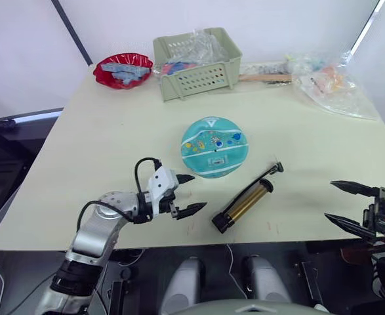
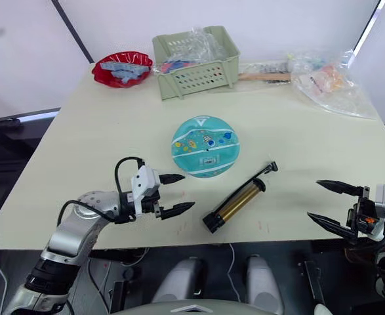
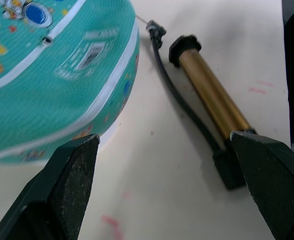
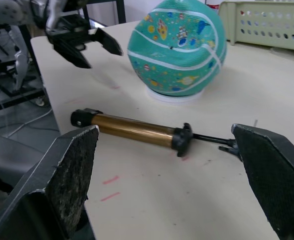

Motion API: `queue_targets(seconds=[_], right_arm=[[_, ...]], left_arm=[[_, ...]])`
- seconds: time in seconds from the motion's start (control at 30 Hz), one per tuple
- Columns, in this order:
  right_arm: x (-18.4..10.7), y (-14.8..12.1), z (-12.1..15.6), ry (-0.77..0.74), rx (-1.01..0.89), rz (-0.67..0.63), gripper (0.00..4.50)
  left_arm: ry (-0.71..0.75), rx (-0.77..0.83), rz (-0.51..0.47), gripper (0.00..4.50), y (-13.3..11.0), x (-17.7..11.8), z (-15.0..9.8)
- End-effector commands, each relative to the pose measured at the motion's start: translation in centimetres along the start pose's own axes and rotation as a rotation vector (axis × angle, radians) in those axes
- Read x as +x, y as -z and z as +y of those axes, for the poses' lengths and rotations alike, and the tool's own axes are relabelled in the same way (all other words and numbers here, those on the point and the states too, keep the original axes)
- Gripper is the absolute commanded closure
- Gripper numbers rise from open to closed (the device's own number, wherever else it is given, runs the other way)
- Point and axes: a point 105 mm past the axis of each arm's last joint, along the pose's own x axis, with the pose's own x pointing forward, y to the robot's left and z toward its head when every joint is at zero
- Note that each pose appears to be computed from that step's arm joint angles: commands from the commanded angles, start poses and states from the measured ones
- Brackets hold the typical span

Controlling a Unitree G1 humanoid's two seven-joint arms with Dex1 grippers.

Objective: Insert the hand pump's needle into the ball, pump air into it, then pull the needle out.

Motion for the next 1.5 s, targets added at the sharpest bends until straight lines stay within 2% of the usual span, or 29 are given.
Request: queue_targets(seconds=[0.03,0.13,0.2,0.4,0.5,0.57,0.8,1.0,1.5], right_arm=[[0.3,-1.6,0.3,0.0,-0.045,-0.031,0.05],[0.4,-1.7,0.6,0.002,-0.046,-0.032,0.0],[0.4,-1.7,0.9,0.006,-0.044,-0.032,0.0],[0.5,-1.8,1.0,0.019,-0.051,-0.029,0.0],[0.6,-1.9,1.1,0.026,-0.053,-0.032,0.0],[0.7,-1.9,1.1,0.028,-0.054,-0.034,0.0],[1.0,-2.1,1.1,0.042,-0.054,-0.047,0.0],[1.4,-2.3,1.2,0.062,-0.059,-0.063,0.0],[1.3,-2.3,1.7,0.094,-0.055,-0.057,0.0]], left_arm=[[0.023,0.002,-0.021,0.0,-0.9,1.2,-0.3],[0.068,-0.011,-0.035,0.85,-1.4,2.6,-0.9],[0.072,-0.016,-0.037,1.63,-1.6,3.3,-1.0],[0.083,-0.05,-0.048,1.63,-2.4,5.4,-1.4],[0.082,-0.05,-0.041,2.44,-2.6,6.6,-1.7],[0.069,-0.043,-0.027,3.31,-2.5,7.2,-1.7],[-0.032,-0.109,0.047,3.31,-2.0,9.5,-1.2],[-0.056,-0.091,0.098,3.31,-1.8,11.4,-1.6],[-0.024,-0.082,0.113,3.31,-2.3,13.0,-2.9]])
